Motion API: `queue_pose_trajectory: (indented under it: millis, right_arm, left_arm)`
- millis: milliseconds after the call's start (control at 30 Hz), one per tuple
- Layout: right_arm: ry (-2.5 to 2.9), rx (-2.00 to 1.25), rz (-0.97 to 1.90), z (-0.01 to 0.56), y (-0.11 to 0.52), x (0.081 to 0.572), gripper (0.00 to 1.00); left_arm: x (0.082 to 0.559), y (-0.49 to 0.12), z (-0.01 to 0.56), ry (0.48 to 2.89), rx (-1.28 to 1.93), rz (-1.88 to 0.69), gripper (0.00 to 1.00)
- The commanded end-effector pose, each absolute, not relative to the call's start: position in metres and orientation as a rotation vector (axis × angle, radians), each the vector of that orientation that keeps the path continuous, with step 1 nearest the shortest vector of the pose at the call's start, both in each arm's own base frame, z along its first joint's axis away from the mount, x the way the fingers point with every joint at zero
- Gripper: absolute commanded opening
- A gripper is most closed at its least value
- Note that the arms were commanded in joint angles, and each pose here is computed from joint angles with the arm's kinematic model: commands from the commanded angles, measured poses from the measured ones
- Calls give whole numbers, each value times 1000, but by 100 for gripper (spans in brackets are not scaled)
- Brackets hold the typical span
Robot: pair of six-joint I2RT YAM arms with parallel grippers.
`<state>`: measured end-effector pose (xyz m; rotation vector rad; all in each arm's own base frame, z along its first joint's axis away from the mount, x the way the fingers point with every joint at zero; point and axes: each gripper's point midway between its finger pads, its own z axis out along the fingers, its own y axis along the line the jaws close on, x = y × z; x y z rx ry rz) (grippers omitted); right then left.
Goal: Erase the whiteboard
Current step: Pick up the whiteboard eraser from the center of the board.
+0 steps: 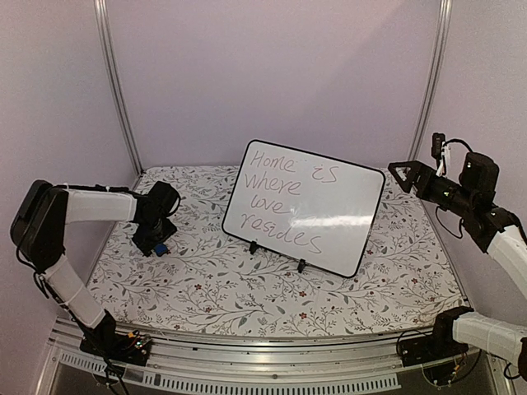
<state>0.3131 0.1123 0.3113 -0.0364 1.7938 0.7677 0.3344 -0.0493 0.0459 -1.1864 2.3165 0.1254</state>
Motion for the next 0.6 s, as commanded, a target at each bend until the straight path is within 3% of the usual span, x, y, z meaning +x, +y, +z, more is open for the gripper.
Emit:
queue_pose_trajectory:
  millis: [0,567]
  right_arm:
    - [1792,-28,774,308,111,314,99]
    - [1802,-20,769,303,110,314,99]
  left_arm:
    - [341,-49,35,2335,-1195,108,75]
    - [339,-40,17,2349,-1199,140,55]
